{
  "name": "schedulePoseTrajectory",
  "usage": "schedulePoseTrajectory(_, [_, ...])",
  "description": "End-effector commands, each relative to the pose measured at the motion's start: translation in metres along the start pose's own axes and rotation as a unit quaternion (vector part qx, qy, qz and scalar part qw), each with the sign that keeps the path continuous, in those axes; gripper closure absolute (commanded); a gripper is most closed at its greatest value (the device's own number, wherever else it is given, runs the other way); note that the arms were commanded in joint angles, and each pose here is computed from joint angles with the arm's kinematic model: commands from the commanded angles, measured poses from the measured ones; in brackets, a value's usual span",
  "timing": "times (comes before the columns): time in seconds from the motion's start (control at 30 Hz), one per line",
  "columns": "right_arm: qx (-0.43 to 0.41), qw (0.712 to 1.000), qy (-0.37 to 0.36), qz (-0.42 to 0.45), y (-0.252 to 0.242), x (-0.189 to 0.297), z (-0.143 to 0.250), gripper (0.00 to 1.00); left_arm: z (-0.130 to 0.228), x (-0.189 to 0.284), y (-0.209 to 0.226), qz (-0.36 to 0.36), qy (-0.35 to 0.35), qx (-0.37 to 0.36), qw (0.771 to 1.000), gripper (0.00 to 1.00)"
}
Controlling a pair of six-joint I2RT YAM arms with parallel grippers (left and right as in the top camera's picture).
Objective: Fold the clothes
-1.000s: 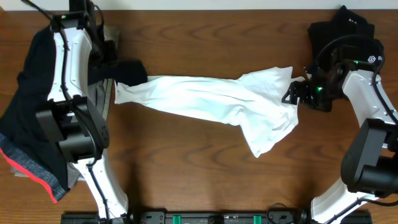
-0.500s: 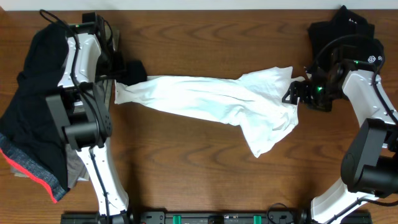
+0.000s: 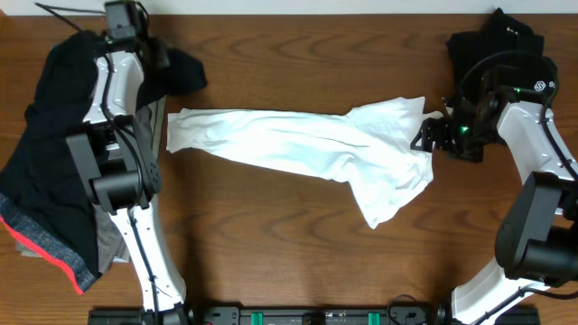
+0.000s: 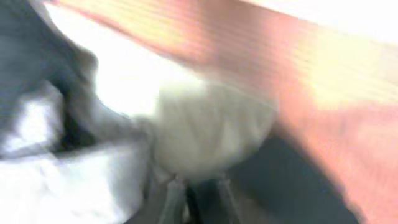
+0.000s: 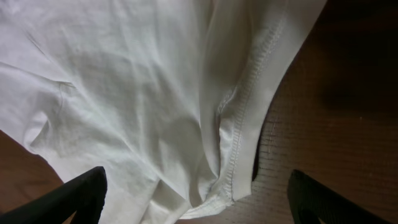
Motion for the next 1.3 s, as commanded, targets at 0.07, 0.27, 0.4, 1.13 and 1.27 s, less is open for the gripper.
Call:
schedulePoseTrajectory(0.07, [-0.003,1.000,-0.001,0.001,-0.001,0.001,0.001,0.11,-0.047,0.051,0.026,-0.025,-0.061,0.052,0.996,0.50])
schedulePoseTrajectory(0.27, [-0.007,1.000,0.002,-0.008,0.001,0.001,0.002,0.11,-0.029,0.130,0.003,0.050,0.021,0.050,0.997,0.28])
schedulePoseTrajectory(0.4, [-0.012,1.000,0.015,-0.016,0.003,0.001,0.007,0.09,-0.001,0.173,-0.018,0.114,0.096,0.050,0.988,0.24])
schedulePoseTrajectory(1.13, [0.027,0.998,-0.021,-0.052,0.029,0.015,-0.011,0.01,0.128,0.117,-0.032,0.160,0.265,-0.029,0.951,0.23])
schedulePoseTrajectory(1.27, [0.026,0.998,-0.019,-0.051,0.028,0.015,-0.011,0.01,0.145,0.103,-0.035,0.165,0.263,-0.027,0.950,0.23])
Point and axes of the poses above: each gripper's point midway between its finger pads, its own x axis back along the fingers, its own y axis along the line the jaws close on, z = x × y, the point moved 4 cm from there along x, back along the fingers, and after that the axes turned 10 degrees about -x, right-handed, at the moved point
